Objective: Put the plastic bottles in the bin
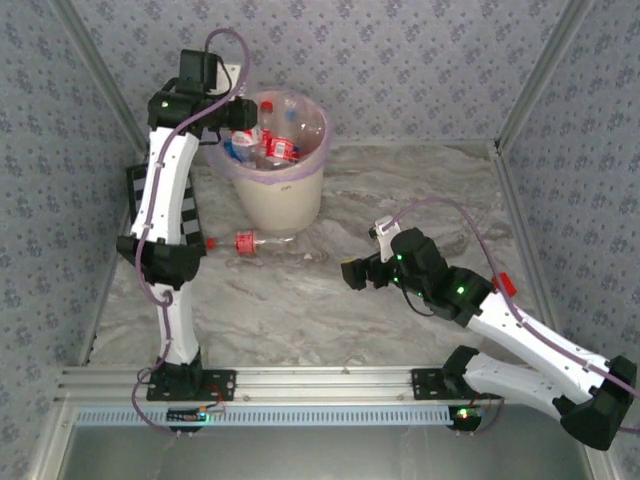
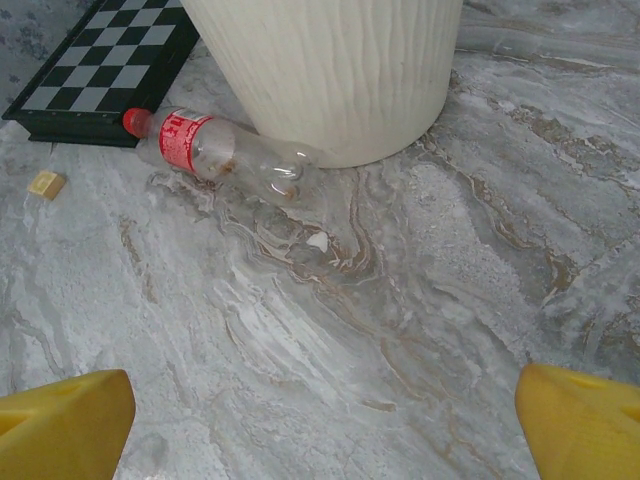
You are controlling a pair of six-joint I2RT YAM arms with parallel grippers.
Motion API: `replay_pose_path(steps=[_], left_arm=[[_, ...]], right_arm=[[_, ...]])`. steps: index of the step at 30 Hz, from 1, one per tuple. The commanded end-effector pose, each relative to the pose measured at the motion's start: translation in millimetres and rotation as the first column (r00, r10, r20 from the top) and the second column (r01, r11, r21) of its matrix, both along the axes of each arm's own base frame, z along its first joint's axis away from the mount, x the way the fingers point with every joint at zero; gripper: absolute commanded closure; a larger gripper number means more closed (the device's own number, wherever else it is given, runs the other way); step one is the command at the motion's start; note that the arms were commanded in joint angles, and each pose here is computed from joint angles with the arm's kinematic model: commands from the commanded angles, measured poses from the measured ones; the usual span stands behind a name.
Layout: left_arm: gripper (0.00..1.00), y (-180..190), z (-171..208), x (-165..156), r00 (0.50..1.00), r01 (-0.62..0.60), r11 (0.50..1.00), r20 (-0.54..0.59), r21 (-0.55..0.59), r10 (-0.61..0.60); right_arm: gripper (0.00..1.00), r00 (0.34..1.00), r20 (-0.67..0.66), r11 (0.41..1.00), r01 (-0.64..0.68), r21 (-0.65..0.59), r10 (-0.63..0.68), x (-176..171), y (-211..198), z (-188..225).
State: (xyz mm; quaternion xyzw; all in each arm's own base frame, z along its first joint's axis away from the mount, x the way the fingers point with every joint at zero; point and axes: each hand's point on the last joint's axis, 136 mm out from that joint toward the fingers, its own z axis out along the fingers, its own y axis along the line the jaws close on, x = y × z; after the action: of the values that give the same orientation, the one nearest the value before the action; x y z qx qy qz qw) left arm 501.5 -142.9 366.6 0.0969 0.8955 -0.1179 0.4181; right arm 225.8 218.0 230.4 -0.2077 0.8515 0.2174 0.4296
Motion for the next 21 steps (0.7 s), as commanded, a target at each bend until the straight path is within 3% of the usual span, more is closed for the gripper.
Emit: replay_pose_path(steps=[1,6,9,15,21], left_arm=[[0.55,3,7,1,1.000,0.008,1.000,0.018,-0.004,-0.008],[0.14,3,26,0,0.997,0.010,1.000,0.079,-0.021,-0.008],[0.04,3,42,-3,0.993,0.008,0.999,0.121,-0.035,-0.003],[0.03,11,66,-11,0.982,-0.027,0.999,0.188,-0.030,0.033],[0.25,-2,48,-8,0.986,-0.010,1.000,0.164,-0.015,0.012]], right_arm=[[0.00,1.000,-0.011,1.000,0.029,-0.004,-0.029,2,-3,-4],[0.00,1.000,-0.020,1.000,0.022,-0.006,-0.023,3,0,-9],[0.00,0.999,-0.025,1.000,0.020,-0.010,-0.021,4,2,-11],[0.00,0.999,-0.030,1.000,0.013,-0.012,-0.013,4,5,-14],[0.00,0.999,-0.036,1.000,0.005,-0.014,-0.006,5,8,-17]])
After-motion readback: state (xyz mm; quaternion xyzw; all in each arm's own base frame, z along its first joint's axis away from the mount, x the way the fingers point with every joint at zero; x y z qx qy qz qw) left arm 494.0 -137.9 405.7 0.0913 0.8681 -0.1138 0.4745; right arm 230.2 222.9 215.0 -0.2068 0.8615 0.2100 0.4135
